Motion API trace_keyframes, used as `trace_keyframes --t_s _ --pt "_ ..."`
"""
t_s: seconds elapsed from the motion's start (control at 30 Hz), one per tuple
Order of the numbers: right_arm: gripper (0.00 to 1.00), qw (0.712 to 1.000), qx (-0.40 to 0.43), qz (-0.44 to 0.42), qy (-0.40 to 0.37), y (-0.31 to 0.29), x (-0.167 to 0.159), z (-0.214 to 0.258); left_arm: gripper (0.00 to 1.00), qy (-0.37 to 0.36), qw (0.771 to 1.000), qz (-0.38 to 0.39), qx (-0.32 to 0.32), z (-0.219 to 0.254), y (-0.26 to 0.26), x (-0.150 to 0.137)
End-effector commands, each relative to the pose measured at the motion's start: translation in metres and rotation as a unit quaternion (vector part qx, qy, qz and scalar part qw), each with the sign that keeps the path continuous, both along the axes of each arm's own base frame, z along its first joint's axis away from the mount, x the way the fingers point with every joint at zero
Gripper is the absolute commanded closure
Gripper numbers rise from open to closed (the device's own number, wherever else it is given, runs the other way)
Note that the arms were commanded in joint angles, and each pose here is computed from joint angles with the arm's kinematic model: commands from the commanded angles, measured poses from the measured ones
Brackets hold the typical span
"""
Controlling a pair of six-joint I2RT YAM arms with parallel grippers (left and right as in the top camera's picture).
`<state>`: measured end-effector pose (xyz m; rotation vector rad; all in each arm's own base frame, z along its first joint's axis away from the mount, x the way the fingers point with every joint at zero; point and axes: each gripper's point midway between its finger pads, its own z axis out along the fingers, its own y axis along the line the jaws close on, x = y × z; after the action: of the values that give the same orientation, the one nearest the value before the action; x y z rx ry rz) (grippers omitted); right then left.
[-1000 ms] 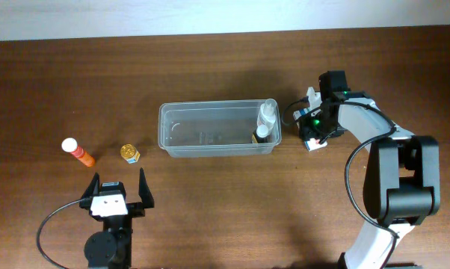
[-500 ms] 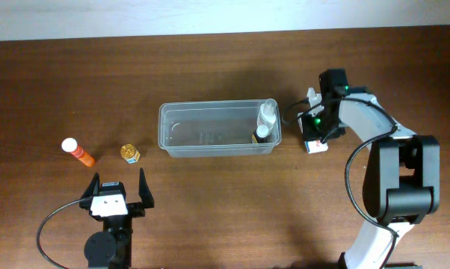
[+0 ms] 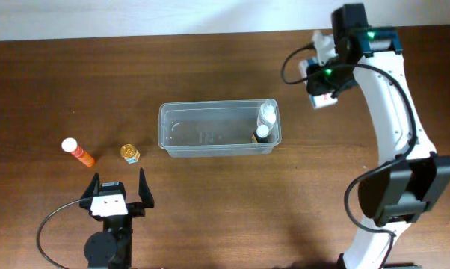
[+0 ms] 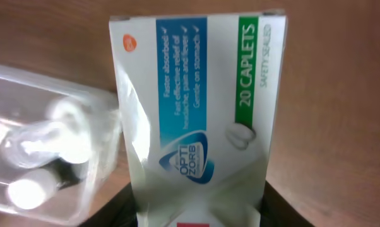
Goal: Pack container
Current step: 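Lift the Panadol box and lower it into the container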
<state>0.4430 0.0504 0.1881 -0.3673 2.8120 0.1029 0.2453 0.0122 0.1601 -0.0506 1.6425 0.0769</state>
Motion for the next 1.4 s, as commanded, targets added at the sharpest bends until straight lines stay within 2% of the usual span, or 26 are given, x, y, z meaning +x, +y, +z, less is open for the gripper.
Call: trace_keyframes --t_s 0.0,0.13,0.33,0.53,1.03,1.37 --pt "0.56 0.998 -0.012 0.061 -0.032 0.035 -0.001 0.026 0.01 0.0 1.0 -0.003 0.009 -0.002 0.0 0.0" --pt "0.56 0.991 -0.012 0.122 -0.044 0.081 -0.011 0.037 0.01 0.0 1.0 -0.003 0.009 -0.002 0.0 0.0" --pt "0.56 0.967 -0.02 0.25 -0.052 0.159 -0.043 0.037 0.01 0.0 1.0 -0.003 0.009 -0.002 0.0 0.0" --pt "0.56 0.947 -0.019 0.316 -0.061 0.204 -0.062 0.032 0.01 0.0 1.0 -0.003 0.009 -0.002 0.0 0.0" --pt "0.56 0.937 0.024 0.348 -0.01 0.232 -0.067 -0.033 0.01 0.0 1.0 -0.003 0.009 -0.002 0.0 0.0" --pt "0.56 0.934 0.017 0.357 0.011 0.236 -0.061 -0.065 0.01 0.0 1.0 -0.003 0.009 -0.002 0.0 0.0"
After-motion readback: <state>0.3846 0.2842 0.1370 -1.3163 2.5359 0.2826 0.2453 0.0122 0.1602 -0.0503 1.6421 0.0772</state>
